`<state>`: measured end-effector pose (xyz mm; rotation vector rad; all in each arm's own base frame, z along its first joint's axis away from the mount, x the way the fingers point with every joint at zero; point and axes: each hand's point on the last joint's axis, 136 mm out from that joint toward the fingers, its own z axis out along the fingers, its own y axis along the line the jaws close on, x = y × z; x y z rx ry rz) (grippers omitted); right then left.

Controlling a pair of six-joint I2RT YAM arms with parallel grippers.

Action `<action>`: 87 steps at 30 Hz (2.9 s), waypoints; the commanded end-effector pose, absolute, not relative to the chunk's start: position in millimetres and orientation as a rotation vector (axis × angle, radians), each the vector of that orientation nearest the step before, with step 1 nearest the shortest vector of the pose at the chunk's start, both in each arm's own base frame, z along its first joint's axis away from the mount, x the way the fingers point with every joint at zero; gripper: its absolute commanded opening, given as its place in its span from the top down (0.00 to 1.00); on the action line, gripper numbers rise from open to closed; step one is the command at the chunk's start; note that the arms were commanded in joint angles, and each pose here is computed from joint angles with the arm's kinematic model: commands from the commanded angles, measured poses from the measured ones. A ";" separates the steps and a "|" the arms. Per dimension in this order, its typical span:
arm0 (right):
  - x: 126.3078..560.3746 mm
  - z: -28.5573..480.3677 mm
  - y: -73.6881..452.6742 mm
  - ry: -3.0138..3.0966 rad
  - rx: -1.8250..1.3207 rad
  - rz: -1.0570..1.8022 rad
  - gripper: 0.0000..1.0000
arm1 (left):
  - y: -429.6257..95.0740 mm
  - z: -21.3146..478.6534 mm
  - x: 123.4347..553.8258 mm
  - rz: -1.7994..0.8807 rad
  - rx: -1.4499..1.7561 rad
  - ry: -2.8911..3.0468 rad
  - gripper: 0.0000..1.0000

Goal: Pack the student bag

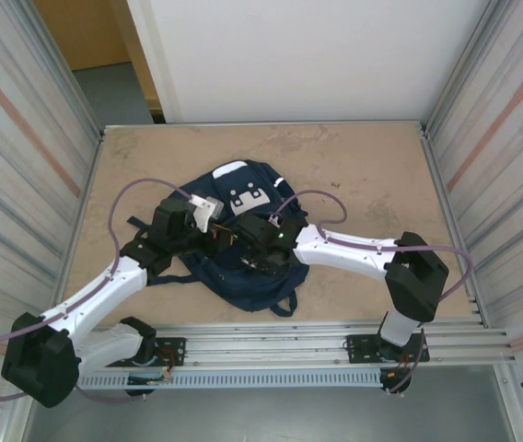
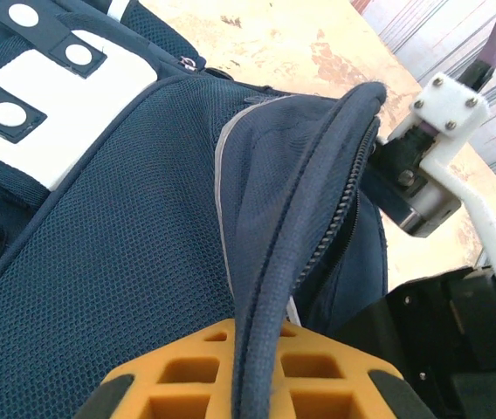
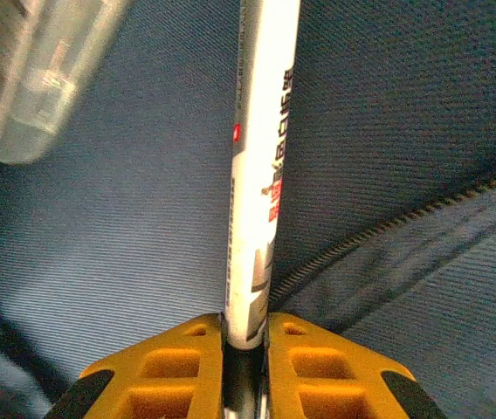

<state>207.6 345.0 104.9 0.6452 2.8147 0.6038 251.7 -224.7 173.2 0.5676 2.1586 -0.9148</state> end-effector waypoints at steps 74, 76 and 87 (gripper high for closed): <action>242.1 91.5 277.2 2.620 -0.295 0.641 0.40 | -182.1 121.8 259.4 -0.895 -0.144 2.500 1.00; 248.2 90.7 275.5 2.607 -0.300 0.655 0.41 | -180.6 124.2 255.5 -0.904 -0.145 2.490 1.00; 305.3 98.5 273.3 2.519 -0.322 0.698 0.43 | -175.1 128.5 233.5 -1.038 -0.416 2.509 1.00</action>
